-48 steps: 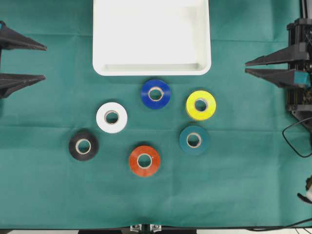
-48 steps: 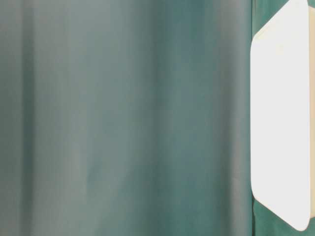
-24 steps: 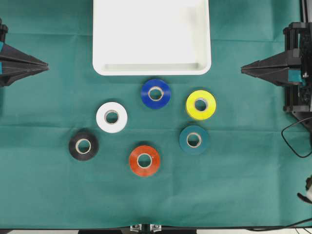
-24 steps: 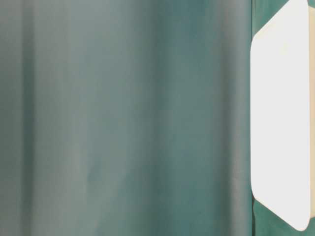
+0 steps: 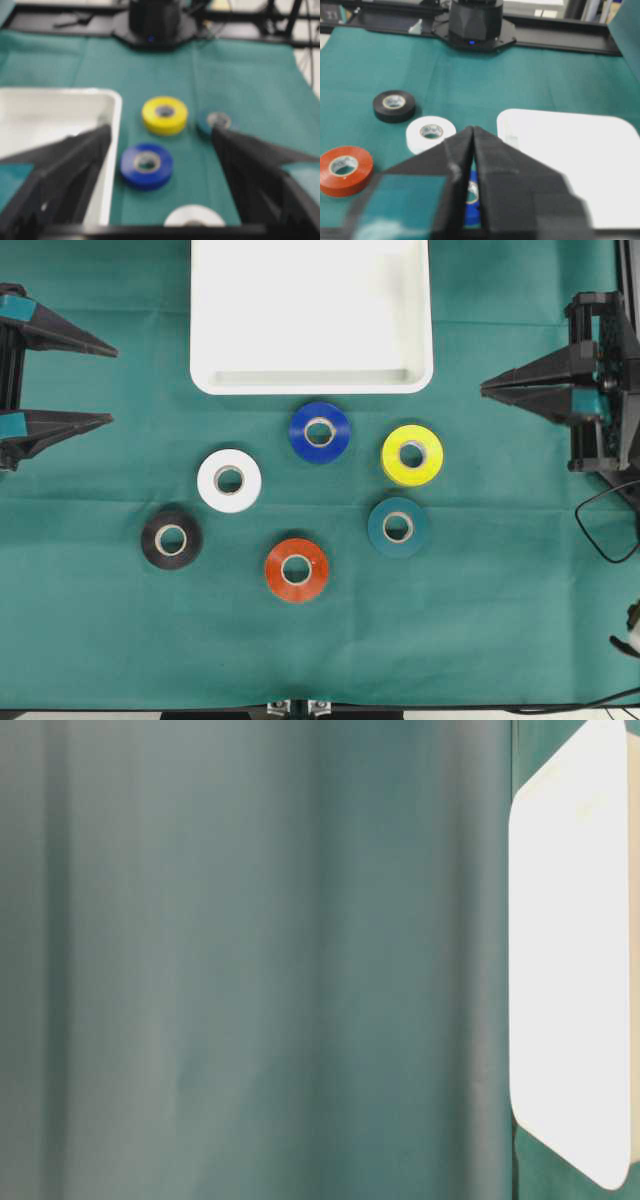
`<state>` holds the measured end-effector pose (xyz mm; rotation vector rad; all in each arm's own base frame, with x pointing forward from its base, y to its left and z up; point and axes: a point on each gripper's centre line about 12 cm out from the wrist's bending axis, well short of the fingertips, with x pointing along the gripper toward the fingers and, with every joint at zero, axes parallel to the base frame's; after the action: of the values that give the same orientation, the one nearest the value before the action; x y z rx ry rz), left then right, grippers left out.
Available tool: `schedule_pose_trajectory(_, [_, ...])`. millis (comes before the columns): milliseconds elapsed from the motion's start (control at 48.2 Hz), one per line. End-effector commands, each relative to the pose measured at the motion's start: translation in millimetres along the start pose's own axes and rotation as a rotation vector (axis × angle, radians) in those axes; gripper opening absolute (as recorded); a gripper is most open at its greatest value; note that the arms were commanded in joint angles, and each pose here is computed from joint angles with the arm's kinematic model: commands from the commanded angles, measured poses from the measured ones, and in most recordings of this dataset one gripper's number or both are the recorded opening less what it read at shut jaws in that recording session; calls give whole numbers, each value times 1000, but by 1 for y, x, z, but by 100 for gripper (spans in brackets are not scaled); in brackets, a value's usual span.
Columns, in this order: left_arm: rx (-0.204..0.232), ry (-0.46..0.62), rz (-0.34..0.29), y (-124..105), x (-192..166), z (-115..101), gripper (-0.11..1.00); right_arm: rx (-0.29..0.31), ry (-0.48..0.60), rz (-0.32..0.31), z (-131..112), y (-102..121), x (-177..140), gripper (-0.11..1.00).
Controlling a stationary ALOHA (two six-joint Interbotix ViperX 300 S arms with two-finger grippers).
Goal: Put the tape alternately from left to right into the white case.
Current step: 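Open both grippers and move them toward the tape rolls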
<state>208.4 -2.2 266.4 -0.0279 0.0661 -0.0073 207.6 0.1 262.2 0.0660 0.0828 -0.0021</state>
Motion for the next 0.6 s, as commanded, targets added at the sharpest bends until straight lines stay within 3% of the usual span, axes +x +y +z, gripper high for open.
schedule_pose_trajectory(0, [-6,-20,-3,-1,3,10,75,0,-19,-5,11,-1,3,31])
schedule_pose_trajectory(166, [-6,22,-3,-1,5,8,77,4,-5,-10,12,-2,3,79])
schedule_pose_trajectory(208, [-7,37,-3,-1,7,7,77,6,-2,-12,13,-2,4,87])
schedule_pose_trajectory(581, [-41,172,3,-1,23,0,77,68,142,-27,14,-2,22,87])
